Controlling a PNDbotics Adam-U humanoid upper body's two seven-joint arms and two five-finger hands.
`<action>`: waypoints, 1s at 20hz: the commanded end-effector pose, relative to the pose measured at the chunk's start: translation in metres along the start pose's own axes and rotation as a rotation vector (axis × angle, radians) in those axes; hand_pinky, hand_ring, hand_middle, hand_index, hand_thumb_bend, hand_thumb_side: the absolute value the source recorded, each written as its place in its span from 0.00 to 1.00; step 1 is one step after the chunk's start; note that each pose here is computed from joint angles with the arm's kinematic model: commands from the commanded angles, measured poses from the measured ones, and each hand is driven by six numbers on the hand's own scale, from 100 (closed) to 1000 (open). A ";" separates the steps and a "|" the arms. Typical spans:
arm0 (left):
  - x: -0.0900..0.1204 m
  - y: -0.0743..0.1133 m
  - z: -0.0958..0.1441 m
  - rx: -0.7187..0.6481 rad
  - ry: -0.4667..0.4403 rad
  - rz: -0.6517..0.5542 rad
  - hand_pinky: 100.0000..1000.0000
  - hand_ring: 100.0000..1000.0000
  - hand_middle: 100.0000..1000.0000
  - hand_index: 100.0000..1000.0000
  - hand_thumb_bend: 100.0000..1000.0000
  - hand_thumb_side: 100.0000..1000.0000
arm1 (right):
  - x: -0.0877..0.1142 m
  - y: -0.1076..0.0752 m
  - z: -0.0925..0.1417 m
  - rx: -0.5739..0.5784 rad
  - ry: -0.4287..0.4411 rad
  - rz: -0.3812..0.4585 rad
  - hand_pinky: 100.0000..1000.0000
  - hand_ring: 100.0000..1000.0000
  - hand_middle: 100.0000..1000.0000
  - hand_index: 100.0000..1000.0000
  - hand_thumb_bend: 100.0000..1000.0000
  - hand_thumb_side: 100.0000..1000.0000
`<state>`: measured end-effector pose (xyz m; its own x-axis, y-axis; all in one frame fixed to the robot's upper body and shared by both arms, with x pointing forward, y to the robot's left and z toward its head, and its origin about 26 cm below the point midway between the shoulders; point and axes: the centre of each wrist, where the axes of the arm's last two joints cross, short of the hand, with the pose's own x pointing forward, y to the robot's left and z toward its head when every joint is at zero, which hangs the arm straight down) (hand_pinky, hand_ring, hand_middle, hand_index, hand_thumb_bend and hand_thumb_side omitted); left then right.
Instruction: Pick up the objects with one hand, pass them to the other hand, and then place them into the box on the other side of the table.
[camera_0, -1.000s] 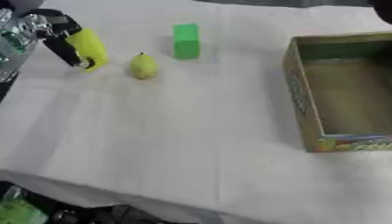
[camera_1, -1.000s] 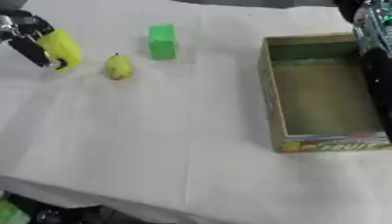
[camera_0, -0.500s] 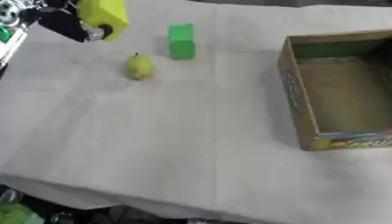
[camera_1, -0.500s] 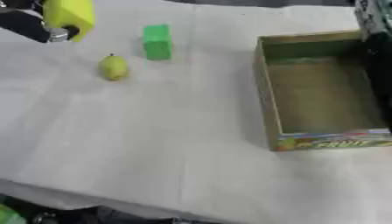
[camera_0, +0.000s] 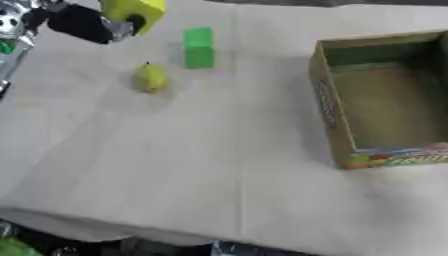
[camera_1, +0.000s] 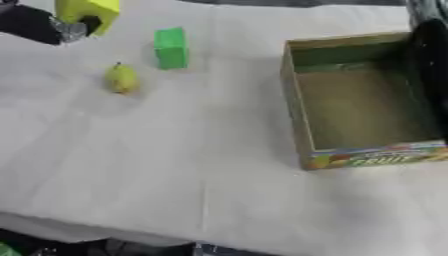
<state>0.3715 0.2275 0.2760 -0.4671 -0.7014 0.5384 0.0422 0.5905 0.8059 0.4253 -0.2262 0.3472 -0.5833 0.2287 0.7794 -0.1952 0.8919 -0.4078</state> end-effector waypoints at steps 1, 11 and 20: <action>0.012 -0.009 -0.002 0.049 -0.057 -0.015 0.72 0.61 0.47 0.45 0.00 0.00 | 0.025 0.005 -0.007 0.040 -0.046 0.135 0.85 0.71 0.77 0.86 0.48 0.40; 0.021 -0.040 -0.003 0.099 -0.131 -0.073 0.71 0.61 0.47 0.46 0.00 0.00 | 0.036 0.042 -0.018 0.196 -0.072 0.347 0.85 0.72 0.78 0.86 0.39 0.49; 0.019 -0.053 0.004 0.092 -0.124 -0.039 0.71 0.60 0.46 0.45 0.00 0.00 | 0.041 0.031 -0.016 0.138 -0.073 0.283 0.85 0.71 0.77 0.86 0.36 0.49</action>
<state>0.3604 0.1850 0.2340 -0.5504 -0.6785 0.4865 -0.0290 0.5978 0.8011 0.4156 -0.1787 0.3565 -0.6531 0.4397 0.6165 -0.1504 0.7227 -0.6746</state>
